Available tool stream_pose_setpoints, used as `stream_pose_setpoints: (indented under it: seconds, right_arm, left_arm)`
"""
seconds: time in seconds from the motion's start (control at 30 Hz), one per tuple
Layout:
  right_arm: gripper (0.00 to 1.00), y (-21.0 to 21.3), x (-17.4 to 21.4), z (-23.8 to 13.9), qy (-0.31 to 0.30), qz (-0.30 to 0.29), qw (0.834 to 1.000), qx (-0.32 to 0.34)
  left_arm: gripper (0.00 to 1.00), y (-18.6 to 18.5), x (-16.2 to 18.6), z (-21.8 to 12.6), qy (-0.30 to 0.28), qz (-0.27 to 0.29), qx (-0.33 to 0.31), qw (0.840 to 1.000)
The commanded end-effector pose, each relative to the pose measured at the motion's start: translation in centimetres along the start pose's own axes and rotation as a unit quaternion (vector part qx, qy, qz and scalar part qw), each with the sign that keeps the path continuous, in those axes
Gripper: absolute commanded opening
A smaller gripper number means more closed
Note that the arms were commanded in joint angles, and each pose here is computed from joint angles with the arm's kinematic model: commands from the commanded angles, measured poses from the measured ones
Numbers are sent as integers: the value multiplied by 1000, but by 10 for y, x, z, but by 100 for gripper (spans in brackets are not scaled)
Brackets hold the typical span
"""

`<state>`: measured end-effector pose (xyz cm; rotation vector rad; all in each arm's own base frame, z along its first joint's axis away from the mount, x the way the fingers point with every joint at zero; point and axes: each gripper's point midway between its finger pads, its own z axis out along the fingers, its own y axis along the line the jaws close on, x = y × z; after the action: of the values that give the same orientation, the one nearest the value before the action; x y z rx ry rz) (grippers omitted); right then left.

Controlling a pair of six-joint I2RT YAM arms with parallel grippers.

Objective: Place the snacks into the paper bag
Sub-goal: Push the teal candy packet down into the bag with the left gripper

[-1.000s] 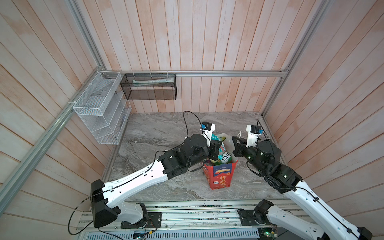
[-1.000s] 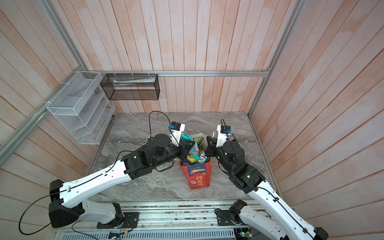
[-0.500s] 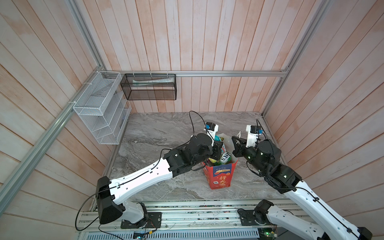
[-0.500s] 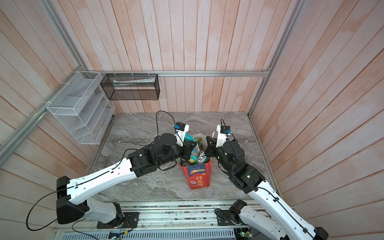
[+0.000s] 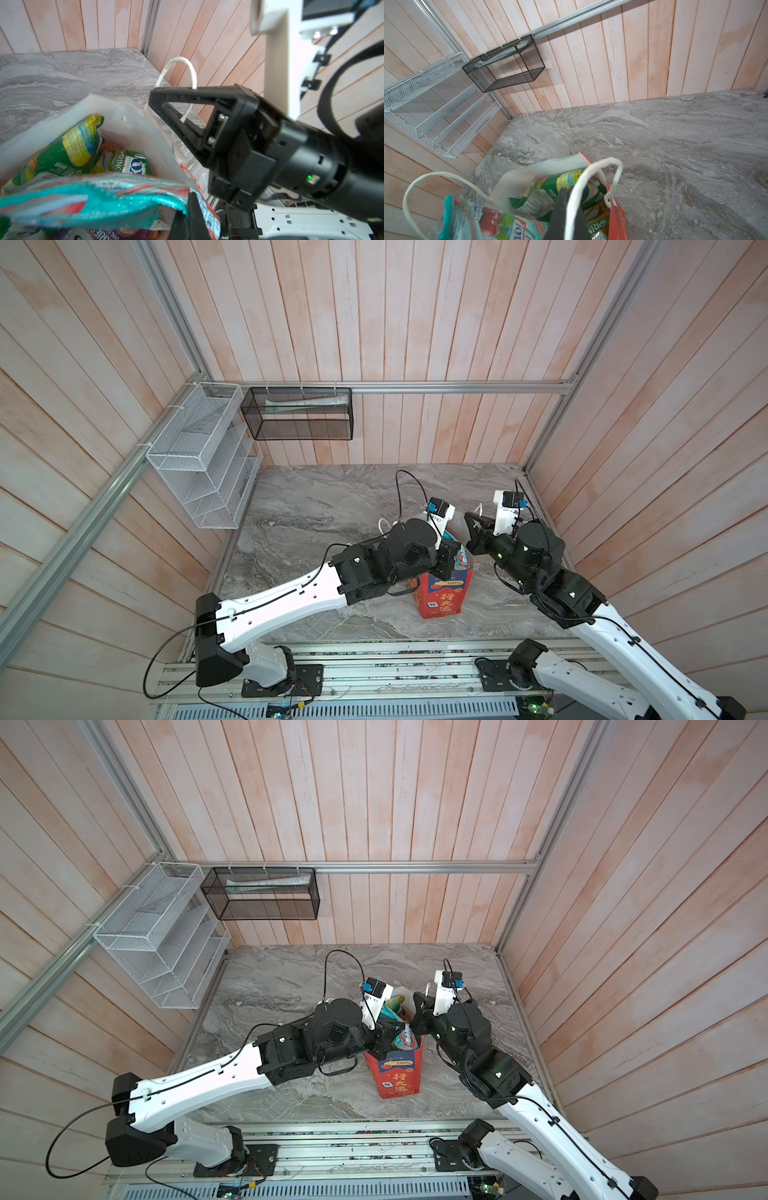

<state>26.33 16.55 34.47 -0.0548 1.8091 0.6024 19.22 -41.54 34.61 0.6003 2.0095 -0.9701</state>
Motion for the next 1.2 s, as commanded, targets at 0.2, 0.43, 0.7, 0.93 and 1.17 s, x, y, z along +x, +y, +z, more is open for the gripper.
stream_pose_setpoints:
  seconds: [0.2, 0.43, 0.7, 0.93, 1.17]
  right_arm:
    - [0, 5, -8, -3, -18, 1, 1000, -12]
    - [0, 6, -8, -3, -18, 1, 1000, -12]
    - [0, 5, -6, 0, -12, -1, 1000, -11]
    - [0, 6, -6, 0, -12, -1, 1000, -11]
    - [0, 6, -5, 0, -12, -1, 1000, -12]
  left_arm:
    - [0, 14, -32, -28, -68, 3, -56, 996]
    - [0, 31, -33, -25, -82, 4, -104, 991]
    - [0, 41, -25, 2, -62, 28, -143, 987]
    - [0, 50, -15, 22, -43, 39, -165, 985]
    - [0, 71, -1, 49, -8, 36, -181, 983]
